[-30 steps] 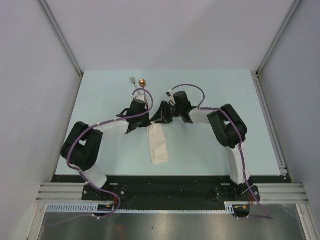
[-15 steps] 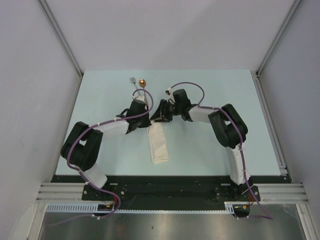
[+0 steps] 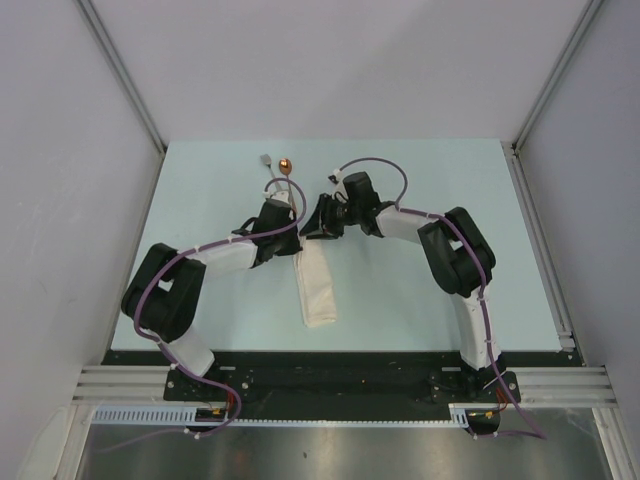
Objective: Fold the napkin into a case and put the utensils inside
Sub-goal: Stuff the top corner of the smaller-rectangle-folded napkin into the folded napkin.
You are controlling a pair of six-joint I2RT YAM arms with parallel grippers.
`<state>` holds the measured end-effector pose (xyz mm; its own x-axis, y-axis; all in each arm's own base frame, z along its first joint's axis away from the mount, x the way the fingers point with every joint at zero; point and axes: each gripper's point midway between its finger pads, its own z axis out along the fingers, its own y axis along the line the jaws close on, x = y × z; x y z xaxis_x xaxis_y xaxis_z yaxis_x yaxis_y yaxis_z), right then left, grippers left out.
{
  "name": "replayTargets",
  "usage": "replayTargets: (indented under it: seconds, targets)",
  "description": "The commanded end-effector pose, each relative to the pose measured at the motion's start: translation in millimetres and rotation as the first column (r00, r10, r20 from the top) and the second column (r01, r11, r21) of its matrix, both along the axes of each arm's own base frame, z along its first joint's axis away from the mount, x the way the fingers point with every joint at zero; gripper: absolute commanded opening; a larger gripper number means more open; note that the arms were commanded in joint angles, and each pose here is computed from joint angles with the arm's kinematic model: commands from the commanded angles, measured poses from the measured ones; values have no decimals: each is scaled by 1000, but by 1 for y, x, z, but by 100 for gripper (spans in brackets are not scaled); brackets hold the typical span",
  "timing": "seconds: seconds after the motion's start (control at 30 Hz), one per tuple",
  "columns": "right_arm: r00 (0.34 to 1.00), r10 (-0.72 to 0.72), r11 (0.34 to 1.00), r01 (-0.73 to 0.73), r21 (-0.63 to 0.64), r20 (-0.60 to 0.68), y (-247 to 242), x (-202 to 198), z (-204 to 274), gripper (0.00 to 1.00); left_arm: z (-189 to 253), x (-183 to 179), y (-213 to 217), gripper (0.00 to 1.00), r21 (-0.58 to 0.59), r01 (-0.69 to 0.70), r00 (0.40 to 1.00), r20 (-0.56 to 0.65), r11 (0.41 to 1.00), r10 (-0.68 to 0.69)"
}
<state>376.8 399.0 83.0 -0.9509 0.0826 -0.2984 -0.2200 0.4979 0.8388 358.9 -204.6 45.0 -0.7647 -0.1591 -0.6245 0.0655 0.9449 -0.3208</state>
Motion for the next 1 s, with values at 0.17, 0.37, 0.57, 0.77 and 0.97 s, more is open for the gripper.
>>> replayTargets:
  seconds: [0.17,0.37,0.57,0.77,0.97]
  targets:
    - [998,22,1000,-22,1,51,16,6,17,36,16,3,-4,0,-43,7,999,34,999,-5]
    - [999,22,999,-20,-45,41,17,8,4,36,16,3,-5,0,-51,9,999,32,999,-7]
    - [999,26,995,-23,-94,28,14,6,-7,38,13,1,-4,0,-50,7,1000,22,999,-6]
    - [999,33,996,-30,-83,38,18,8,-4,37,11,0,-3,0,-51,9,1000,16,999,-8]
    - [999,16,996,-12,-87,44,14,10,1,2,12,2,-3,0,-51,3,1000,21,999,-2]
